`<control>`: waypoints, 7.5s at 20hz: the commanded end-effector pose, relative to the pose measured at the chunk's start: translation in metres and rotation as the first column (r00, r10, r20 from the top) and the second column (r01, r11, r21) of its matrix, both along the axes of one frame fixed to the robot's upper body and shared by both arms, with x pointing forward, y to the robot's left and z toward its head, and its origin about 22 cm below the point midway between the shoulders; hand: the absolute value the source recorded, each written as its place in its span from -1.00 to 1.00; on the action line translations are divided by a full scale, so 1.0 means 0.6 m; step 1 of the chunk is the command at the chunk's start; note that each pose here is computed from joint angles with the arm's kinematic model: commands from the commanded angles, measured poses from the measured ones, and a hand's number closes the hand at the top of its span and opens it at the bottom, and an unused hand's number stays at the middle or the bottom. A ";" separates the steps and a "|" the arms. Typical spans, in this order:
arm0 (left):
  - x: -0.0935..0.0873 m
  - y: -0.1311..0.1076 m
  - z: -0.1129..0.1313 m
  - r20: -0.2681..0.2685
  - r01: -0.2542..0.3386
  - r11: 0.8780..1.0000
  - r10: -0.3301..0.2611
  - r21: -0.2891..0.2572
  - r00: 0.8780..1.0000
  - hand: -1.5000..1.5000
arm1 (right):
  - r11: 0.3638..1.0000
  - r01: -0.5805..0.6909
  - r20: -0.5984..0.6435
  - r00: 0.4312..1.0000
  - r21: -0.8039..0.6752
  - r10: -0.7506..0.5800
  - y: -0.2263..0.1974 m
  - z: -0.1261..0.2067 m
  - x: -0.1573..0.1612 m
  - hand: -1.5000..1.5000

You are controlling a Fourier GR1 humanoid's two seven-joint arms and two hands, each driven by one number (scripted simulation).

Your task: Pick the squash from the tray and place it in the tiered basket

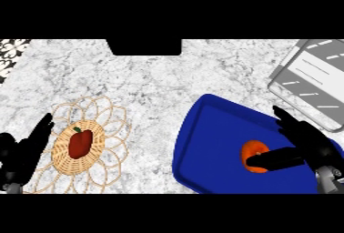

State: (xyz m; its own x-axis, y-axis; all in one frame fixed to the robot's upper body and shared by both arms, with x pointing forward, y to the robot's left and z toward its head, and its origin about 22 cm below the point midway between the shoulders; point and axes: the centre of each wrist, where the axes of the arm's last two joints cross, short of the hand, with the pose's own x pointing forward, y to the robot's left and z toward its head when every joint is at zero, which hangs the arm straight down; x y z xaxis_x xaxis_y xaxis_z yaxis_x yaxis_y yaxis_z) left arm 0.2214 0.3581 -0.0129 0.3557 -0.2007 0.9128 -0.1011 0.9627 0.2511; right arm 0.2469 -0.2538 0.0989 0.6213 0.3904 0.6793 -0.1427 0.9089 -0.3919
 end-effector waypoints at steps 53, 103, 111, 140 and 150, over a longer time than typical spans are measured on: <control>-0.018 0.005 -0.012 -0.001 0.003 1.000 -0.003 -0.005 1.000 0.00 | 0.999 0.021 0.222 0.975 0.047 -0.031 0.100 -0.137 0.034 1.00; -0.002 -0.022 -0.008 0.018 0.050 0.999 -0.050 -0.010 0.999 0.00 | 0.430 0.826 0.804 0.512 -0.364 -0.302 -0.011 0.299 0.367 1.00; 0.008 -0.034 0.001 0.010 0.069 0.998 -0.069 -0.002 0.998 0.00 | 0.433 0.834 0.816 0.493 -0.343 -0.302 -0.114 0.281 0.362 1.00; 0.018 -0.019 -0.004 0.015 0.069 0.997 -0.069 -0.018 0.998 0.00 | 0.217 0.221 0.168 0.956 -0.951 -0.240 -0.263 0.294 0.312 1.00; 0.030 -0.027 -0.002 0.025 0.039 0.999 -0.039 -0.004 0.999 0.00 | 0.316 0.350 0.199 0.884 -0.882 -0.422 -0.306 0.262 0.290 -1.00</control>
